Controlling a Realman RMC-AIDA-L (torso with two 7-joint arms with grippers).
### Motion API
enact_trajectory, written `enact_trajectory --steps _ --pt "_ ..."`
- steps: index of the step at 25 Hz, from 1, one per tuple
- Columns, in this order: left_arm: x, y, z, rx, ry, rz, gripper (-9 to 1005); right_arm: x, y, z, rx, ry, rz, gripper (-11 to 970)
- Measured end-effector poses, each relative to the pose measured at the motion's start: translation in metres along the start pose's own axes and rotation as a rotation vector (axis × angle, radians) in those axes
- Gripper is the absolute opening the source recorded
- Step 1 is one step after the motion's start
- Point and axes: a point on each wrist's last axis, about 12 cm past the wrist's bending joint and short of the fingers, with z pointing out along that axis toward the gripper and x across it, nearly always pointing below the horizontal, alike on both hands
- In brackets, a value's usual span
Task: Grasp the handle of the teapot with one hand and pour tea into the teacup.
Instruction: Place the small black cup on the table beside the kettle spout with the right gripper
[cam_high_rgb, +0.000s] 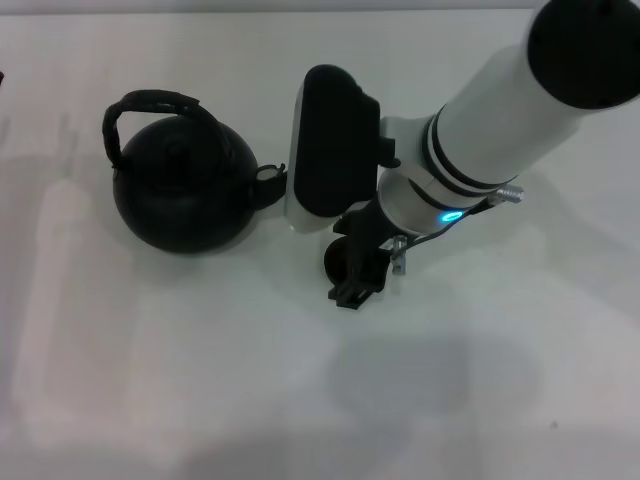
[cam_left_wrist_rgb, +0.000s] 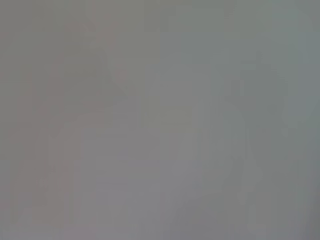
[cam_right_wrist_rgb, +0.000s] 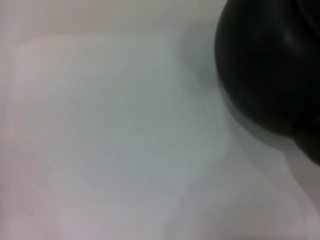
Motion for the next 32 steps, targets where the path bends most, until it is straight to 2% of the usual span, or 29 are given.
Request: enact_trajectory --steps 10,23,32 --pt "0.000 0.000 -0.001 0.000 0.000 0.000 772 0.016 -0.007 -0.003 0.012 -0.090 0.070 845" --pt "0.000 0.001 -0.002 -0.012 -0.002 -0.004 771 0.041 -0.019 -0.016 -0.044 -0.270 0.202 843" --pt "-0.001 0.002 -0.002 -0.015 -0.011 -0.005 771 0.094 -0.038 -0.036 -0.081 -0.493 0.421 841"
